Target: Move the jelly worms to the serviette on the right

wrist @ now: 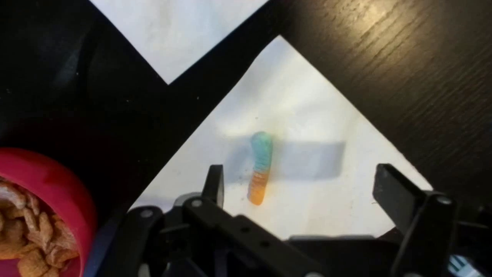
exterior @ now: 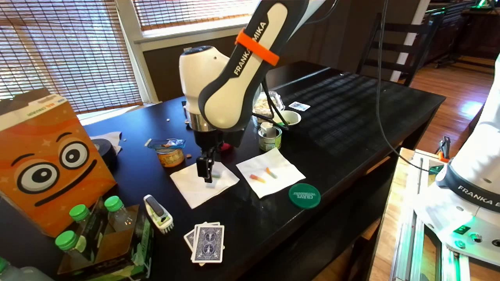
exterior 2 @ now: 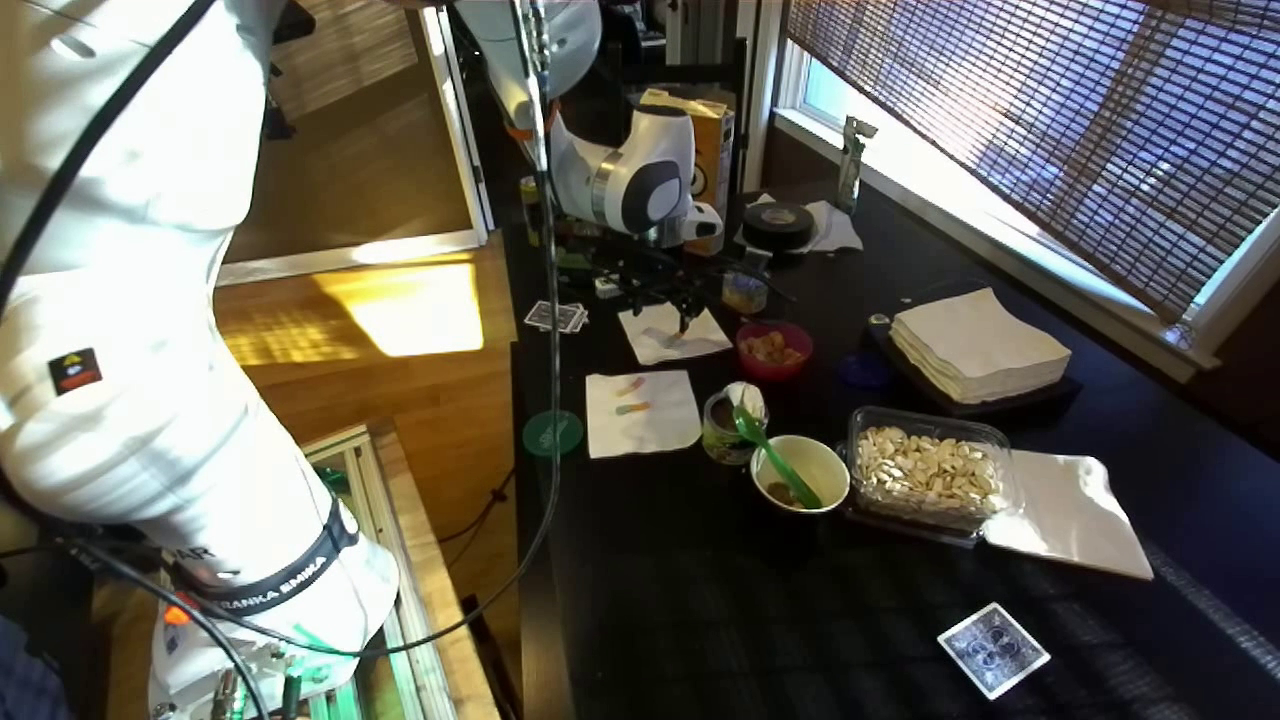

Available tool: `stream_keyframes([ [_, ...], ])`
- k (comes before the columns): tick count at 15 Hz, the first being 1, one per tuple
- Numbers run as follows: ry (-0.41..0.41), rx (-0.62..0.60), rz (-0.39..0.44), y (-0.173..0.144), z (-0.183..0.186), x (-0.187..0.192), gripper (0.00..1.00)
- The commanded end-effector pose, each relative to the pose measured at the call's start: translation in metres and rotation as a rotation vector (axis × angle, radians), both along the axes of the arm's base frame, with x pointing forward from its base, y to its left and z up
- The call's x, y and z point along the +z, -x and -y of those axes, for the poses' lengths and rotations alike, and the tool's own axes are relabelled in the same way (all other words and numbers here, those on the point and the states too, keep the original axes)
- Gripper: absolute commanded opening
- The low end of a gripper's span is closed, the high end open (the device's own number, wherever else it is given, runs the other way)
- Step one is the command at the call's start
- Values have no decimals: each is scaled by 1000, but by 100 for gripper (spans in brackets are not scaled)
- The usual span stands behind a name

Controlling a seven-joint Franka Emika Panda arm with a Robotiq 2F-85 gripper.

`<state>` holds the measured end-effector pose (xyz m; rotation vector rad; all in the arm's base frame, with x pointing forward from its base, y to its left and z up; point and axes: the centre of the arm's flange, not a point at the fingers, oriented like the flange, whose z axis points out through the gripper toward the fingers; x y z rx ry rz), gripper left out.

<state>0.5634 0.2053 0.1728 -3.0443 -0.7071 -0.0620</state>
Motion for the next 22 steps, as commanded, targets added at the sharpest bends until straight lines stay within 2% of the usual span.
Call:
stream_keyframes([
  [1,7,39,-16,-18,-3,-8,100],
  [6,17,44,-25,-23,-1,-14,97],
  [11,25,43,-29,-28,3,-20,87],
  [13,28,41,-31,-30,5,-22,80],
  [14,29,39,-30,-31,6,-22,71],
  [15,31,38,-31,-32,7,-22,71],
  [17,29,36,-29,-33,9,-23,50],
  [18,30,34,-29,-33,9,-23,44],
  [22,31,33,-29,-35,10,-24,29],
])
